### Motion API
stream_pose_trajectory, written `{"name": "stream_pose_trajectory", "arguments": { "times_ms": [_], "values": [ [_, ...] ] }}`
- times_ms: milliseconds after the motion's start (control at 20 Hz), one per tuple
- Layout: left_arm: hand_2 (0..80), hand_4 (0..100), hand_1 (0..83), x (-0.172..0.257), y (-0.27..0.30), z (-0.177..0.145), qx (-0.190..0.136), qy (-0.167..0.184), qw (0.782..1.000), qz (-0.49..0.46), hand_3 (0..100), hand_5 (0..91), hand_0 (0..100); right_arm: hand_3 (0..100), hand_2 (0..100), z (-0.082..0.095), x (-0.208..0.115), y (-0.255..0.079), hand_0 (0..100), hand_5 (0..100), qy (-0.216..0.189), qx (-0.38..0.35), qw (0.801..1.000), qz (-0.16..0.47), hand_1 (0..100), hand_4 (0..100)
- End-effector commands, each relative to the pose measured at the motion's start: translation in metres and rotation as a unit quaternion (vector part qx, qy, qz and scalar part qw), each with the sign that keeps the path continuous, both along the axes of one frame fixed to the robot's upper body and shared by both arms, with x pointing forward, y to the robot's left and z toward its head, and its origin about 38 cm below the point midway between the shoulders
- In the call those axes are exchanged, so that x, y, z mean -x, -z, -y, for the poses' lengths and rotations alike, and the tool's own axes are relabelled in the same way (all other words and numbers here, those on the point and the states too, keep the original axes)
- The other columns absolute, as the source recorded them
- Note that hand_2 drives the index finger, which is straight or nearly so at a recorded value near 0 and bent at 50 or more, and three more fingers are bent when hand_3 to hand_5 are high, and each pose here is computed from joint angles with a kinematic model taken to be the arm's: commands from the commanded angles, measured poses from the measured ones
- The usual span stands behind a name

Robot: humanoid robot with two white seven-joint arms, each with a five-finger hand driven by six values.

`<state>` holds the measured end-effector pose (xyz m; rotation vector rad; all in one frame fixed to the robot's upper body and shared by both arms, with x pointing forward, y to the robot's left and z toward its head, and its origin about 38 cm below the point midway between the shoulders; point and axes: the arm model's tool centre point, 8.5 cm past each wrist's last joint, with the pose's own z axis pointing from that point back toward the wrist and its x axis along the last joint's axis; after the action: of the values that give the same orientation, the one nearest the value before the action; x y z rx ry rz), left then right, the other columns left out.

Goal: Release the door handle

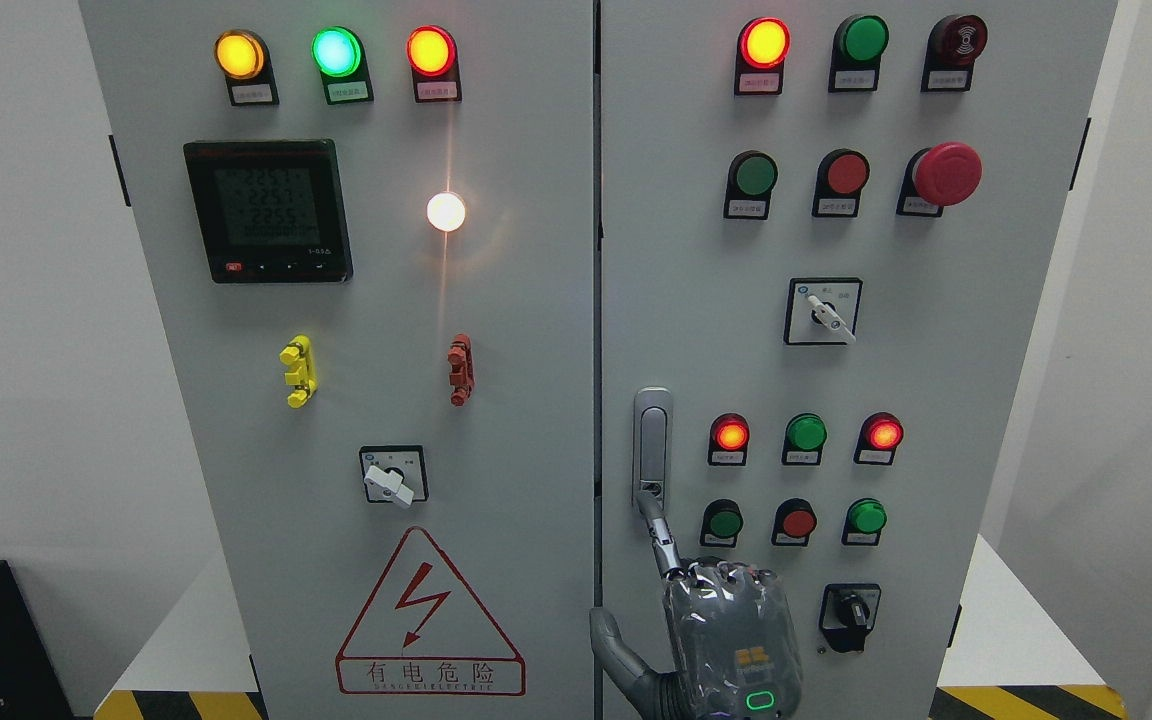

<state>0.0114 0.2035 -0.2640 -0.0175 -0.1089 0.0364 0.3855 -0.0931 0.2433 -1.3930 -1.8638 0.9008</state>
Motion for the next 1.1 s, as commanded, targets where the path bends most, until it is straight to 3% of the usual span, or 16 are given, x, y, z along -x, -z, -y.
{"name": "stream_pose_trajectory", "arguments": {
  "times_ms": [0, 1052],
  "values": [
    [0.0, 0, 55.6, -0.0067, -0.0006, -0.0014, -0.002, 0.001, 1.000, -0.002, 0, 0.0, 12, 100, 0, -0.0022, -0.0059, 0.0088, 33, 100, 0.009, 0.017, 1.000, -0.011, 28, 100],
    [0.0, 0, 55.6, -0.0067, -0.0006, -0.0013, -0.002, 0.001, 1.000, -0.002, 0, 0.0, 12, 100, 1, -0.0030, -0.0137, 0.0053, 33, 100, 0.015, 0.025, 1.000, -0.008, 29, 100]
  ]
}}
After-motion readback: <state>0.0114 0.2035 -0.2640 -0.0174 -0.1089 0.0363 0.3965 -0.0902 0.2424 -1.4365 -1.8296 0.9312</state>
